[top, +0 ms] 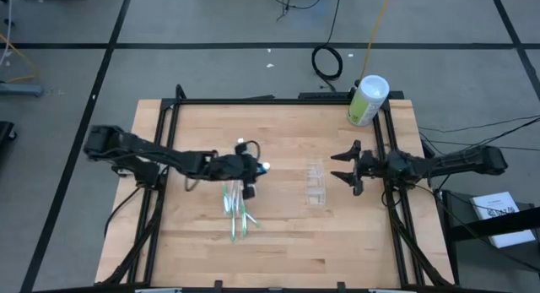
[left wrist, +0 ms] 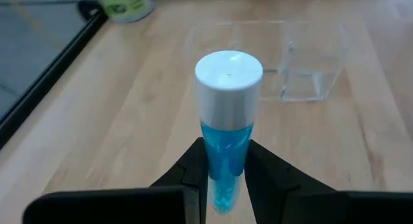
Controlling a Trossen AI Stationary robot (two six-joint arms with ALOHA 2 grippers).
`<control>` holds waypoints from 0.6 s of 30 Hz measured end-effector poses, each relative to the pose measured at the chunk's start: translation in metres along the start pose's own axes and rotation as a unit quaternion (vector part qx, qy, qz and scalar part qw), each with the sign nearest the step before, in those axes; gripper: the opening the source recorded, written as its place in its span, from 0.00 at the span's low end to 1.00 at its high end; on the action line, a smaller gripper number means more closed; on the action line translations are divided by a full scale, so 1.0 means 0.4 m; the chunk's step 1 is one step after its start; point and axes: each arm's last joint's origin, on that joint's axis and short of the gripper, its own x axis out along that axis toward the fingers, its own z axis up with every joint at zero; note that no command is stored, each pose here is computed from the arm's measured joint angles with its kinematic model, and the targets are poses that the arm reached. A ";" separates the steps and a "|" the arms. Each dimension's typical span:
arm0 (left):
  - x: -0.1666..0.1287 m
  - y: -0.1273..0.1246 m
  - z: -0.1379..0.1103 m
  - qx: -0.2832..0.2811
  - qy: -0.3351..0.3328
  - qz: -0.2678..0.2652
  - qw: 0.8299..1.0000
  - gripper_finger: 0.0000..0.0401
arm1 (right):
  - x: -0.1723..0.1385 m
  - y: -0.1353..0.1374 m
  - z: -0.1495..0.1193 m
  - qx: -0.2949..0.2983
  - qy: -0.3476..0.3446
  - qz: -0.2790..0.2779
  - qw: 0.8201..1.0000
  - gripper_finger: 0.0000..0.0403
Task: Pick & Place toothbrushing station
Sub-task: Put the blue mouthwash into the middle of the transparent organizer
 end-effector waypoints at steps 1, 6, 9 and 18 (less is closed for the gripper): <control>0.019 -0.005 0.004 0.007 -0.004 -0.006 1.000 0.18 | 0.010 0.002 0.007 -0.002 0.007 -0.001 1.000 0.63; 0.094 -0.014 0.032 0.015 -0.046 -0.048 0.998 0.18 | 0.068 0.022 0.042 -0.039 0.049 0.005 0.998 0.63; 0.128 -0.012 0.041 0.016 -0.041 -0.058 0.997 0.18 | 0.108 0.046 0.065 -0.083 0.076 0.020 0.993 0.63; 0.164 -0.010 0.064 0.033 -0.044 -0.081 0.995 0.18 | 0.233 0.083 0.125 -0.119 0.166 0.000 0.979 0.63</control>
